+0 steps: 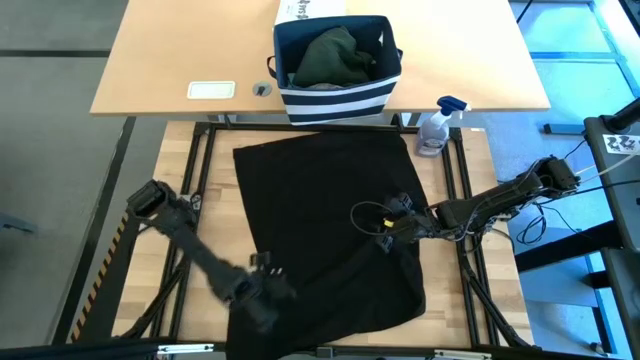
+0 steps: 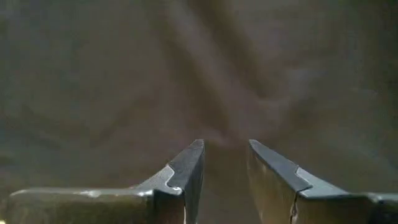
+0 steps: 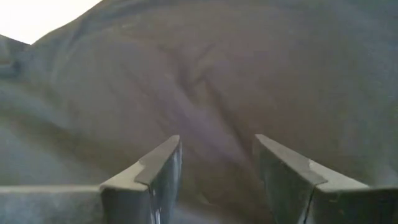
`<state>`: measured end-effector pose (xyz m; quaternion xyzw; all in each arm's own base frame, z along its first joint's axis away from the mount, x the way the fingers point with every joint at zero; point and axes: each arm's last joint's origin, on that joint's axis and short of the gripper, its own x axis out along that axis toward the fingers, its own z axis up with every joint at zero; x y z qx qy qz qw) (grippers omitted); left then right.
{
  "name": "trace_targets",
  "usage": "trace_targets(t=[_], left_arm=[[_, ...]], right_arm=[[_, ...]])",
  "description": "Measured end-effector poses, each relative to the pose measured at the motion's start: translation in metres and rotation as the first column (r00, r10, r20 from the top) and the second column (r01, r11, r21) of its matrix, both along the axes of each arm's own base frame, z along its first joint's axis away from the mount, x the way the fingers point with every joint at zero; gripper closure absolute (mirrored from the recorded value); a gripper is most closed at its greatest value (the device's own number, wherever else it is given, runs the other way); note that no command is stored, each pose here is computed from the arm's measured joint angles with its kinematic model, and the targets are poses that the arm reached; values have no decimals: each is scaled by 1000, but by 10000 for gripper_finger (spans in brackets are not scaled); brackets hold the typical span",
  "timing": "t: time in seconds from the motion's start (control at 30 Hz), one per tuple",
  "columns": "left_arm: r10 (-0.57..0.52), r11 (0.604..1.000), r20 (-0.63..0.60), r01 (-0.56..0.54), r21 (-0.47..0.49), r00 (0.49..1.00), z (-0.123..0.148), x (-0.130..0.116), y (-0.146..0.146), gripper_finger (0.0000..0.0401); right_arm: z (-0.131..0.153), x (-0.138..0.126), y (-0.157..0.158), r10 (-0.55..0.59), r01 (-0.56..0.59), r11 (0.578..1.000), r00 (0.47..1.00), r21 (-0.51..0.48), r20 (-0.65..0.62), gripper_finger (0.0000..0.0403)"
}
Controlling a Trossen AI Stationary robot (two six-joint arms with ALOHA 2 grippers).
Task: Fold Laundry from Bin
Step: Fold the black shirt
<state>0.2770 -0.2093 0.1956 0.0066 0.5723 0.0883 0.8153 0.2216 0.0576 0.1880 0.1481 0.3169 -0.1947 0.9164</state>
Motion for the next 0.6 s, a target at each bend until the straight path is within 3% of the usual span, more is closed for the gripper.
trace_targets(t=[0.17,0.27,0.6], left_arm=[[-31,997,-65,26,-74,997,-35,16,42,291],[18,997,-86,-24,-73,996,-56,16,68,291],[134,987,-26,-135,-90,991,-71,-8,122,291]], right_arm=[[4,4,1,23,-23,1000,999,-10,47,205],[4,3,1,27,-27,1000,999,-16,41,205],[3,3,0,43,-42,997,999,-60,23,205]])
